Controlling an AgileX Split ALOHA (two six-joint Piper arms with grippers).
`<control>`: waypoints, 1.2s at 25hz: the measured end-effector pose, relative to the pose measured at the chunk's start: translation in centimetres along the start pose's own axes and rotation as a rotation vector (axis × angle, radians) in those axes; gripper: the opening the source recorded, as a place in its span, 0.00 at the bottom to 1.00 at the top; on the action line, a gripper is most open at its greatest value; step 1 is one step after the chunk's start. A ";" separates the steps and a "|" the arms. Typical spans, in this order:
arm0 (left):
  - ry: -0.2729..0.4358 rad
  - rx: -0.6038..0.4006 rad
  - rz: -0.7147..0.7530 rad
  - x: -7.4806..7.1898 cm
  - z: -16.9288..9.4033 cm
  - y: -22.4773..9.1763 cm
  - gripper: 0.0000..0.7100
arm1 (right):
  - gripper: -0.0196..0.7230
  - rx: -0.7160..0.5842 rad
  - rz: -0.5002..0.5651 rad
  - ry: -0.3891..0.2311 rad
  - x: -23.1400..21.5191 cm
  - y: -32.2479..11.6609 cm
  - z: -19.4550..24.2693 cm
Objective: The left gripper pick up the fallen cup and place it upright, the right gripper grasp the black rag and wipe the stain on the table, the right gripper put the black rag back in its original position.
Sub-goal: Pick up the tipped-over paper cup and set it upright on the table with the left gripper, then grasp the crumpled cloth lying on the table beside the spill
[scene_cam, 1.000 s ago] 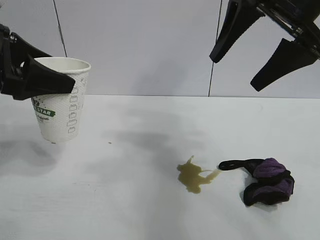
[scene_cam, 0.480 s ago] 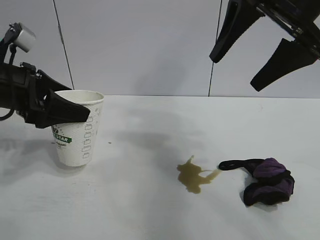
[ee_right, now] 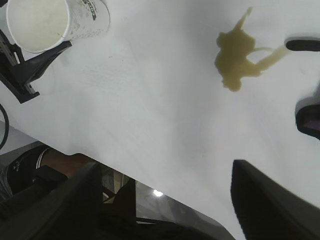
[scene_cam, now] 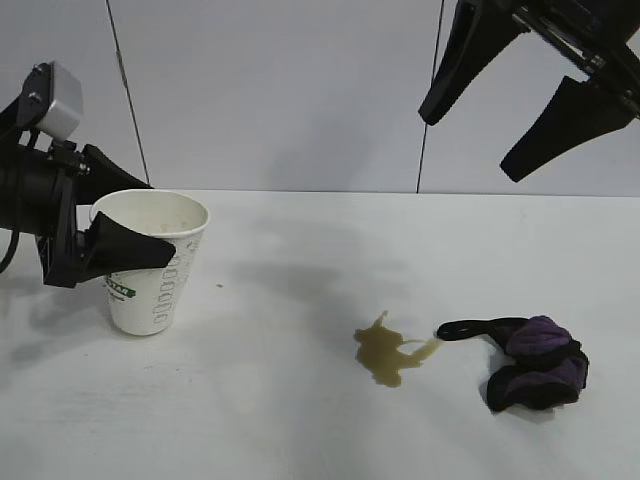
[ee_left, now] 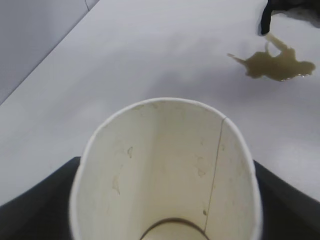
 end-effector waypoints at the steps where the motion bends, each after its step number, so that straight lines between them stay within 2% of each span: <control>1: 0.000 0.000 -0.014 0.0 0.0 0.0 0.84 | 0.69 0.000 0.000 0.000 0.0 0.0 0.0; 6: 0.017 0.026 -0.067 0.2 0.0 -0.4 0.96 | 0.69 0.000 0.000 0.000 0.0 0.0 0.0; 17: -0.003 0.105 -0.057 -0.1 -0.7 -0.8 0.98 | 0.69 -0.001 0.000 0.000 0.0 0.0 0.0; 21: 0.029 0.186 -0.076 0.2 -1.8 -0.8 0.98 | 0.69 -0.001 0.000 0.000 0.0 0.0 0.0; 26: 0.019 0.312 -0.090 -0.2 -3.1 -1.6 0.98 | 0.69 -0.001 0.000 0.000 0.0 0.0 0.0; 30: 0.062 0.415 -0.191 -0.1 -4.4 -2.3 0.98 | 0.69 -0.001 0.000 0.000 0.0 0.0 0.0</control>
Point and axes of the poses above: a point on each arm's last joint axis where the gripper is mounted, z pointing out along that axis toward the gripper, x along the wrist's bending axis when the last joint is at zero, y = z × x, the point moved 6 cm from there along z, pointing out along that axis toward the gripper, and after that the axes turned 7 degrees about -z, right-handed, at the moved point
